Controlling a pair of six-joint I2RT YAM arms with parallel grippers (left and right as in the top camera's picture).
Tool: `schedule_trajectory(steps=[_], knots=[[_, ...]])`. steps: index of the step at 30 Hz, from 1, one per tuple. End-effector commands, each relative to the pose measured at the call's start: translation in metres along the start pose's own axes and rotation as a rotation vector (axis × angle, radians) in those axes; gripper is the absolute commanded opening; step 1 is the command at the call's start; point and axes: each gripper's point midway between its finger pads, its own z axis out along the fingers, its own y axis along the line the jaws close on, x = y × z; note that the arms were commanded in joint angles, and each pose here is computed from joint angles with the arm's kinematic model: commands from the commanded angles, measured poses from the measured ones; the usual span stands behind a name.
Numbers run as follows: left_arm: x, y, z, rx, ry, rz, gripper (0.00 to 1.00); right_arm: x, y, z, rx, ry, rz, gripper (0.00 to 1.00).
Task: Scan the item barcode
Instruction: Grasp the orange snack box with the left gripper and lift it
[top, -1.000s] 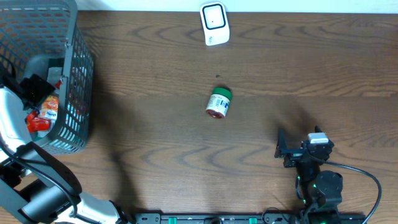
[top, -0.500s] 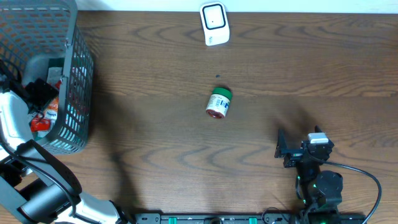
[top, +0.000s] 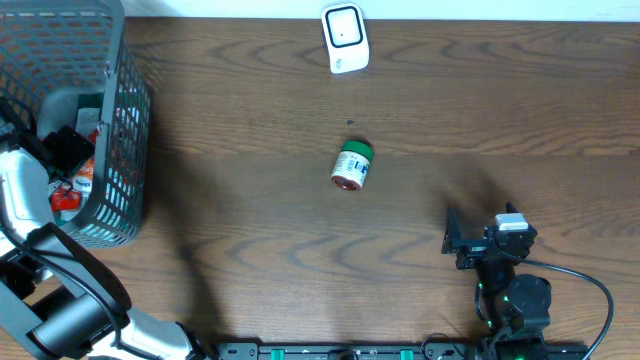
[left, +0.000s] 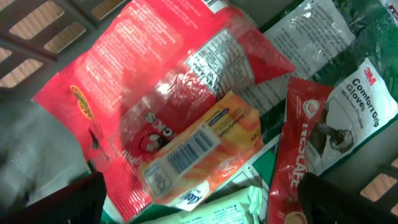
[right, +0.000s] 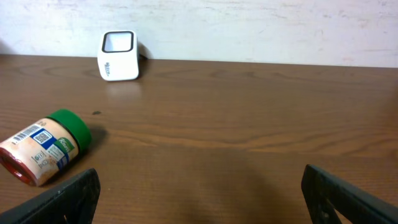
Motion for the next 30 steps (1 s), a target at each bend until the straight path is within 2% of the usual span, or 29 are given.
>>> schedule_trajectory(steps=[1,5,7,12,15,20,22,24,30], knots=[[0.004,0.002,0.016,-0.003,0.024,0.042,0.98,0.001,-0.003,0.0,0.014,0.003,0.014,0.99],[0.008,0.003,0.03,-0.008,0.047,0.1,0.98,0.001,-0.003,0.0,0.014,0.003,0.014,0.99],[0.011,0.004,0.036,-0.011,0.061,0.125,0.94,0.001,-0.003,0.0,0.014,0.003,0.014,0.99],[0.018,0.006,0.042,-0.016,0.089,0.131,0.62,0.001,-0.003,0.0,0.014,0.003,0.014,0.99],[0.015,0.005,0.04,-0.014,0.082,0.131,0.47,0.001,-0.003,0.0,0.014,0.003,0.014,0.99],[0.007,0.002,0.03,-0.003,0.052,0.132,0.45,0.001,-0.003,0.0,0.014,0.003,0.014,0.99],[0.001,-0.002,0.019,0.014,0.023,0.132,0.4,0.001,-0.003,0.0,0.014,0.003,0.014,0.99],[-0.007,-0.005,0.007,0.024,-0.014,0.133,0.3,0.001,-0.003,0.0,0.014,0.003,0.014,0.99],[-0.032,-0.015,-0.045,0.064,-0.165,0.13,0.27,0.001,-0.003,0.0,0.014,0.003,0.014,0.99]])
